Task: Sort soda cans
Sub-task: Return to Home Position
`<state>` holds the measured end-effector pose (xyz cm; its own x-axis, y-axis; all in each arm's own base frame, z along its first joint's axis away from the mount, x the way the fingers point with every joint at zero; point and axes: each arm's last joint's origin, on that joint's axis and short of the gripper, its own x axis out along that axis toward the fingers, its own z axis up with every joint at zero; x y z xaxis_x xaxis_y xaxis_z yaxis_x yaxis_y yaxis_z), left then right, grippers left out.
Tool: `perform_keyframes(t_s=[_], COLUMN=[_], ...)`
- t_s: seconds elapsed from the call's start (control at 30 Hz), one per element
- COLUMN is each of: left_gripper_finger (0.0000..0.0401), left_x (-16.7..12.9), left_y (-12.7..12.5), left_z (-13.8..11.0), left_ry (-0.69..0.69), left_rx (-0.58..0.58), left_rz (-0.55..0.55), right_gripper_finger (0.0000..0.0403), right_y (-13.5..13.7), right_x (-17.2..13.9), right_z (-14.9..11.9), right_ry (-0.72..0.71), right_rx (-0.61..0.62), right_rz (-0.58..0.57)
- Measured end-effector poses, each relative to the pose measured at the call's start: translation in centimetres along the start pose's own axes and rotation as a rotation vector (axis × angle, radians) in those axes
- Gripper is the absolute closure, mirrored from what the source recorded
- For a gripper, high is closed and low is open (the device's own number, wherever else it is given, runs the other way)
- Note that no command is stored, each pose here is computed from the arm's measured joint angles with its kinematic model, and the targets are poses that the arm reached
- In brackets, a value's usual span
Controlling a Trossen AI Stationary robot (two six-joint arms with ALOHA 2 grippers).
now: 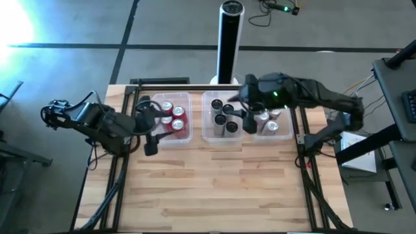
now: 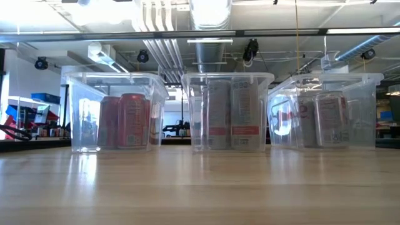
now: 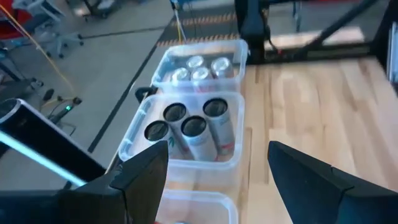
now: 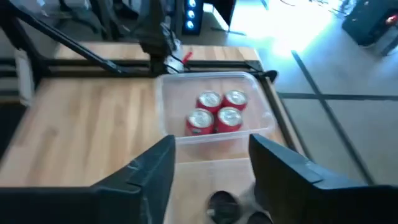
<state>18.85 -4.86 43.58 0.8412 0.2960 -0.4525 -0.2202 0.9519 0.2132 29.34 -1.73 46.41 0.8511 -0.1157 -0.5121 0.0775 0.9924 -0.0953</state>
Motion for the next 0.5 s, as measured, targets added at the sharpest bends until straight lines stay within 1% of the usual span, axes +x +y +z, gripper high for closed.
perform_keyframes(t_s=[0.1, 0.27, 0.37, 0.43, 0.5], left_gripper_finger=[0.0141, 0.0141, 0.0141, 0.0141, 0.0141], left_x=[-0.3, -1.3, -1.6, -1.6, -1.5], left_y=[0.4, 1.3, 1.9, 2.3, 2.8], left_z=[-1.7, -3.9, -5.7, -7.2, -8.8], left_ry=[-0.091, -0.333, -0.406, -0.401, -0.361], left_rx=[-0.059, -0.125, -0.154, -0.163, -0.155], left_rz=[-0.007, -0.048, -0.031, 0.031, 0.164], right_gripper_finger=[0.0238, 0.0278, 0.0298, 0.0309, 0.0318], right_y=[0.6, 1.3, 1.7, 1.8, 1.6], right_x=[-0.1, -0.5, -1.3, -2.3, -4.0], right_z=[-2.0, -5.5, -8.1, -9.6, -10.4], right_ry=[-0.074, -0.224, -0.238, -0.26, -0.334], right_rx=[0.064, 0.164, 0.187, 0.217, 0.249], right_rz=[0.003, 0.018, 0.048, 0.058, 0.048])
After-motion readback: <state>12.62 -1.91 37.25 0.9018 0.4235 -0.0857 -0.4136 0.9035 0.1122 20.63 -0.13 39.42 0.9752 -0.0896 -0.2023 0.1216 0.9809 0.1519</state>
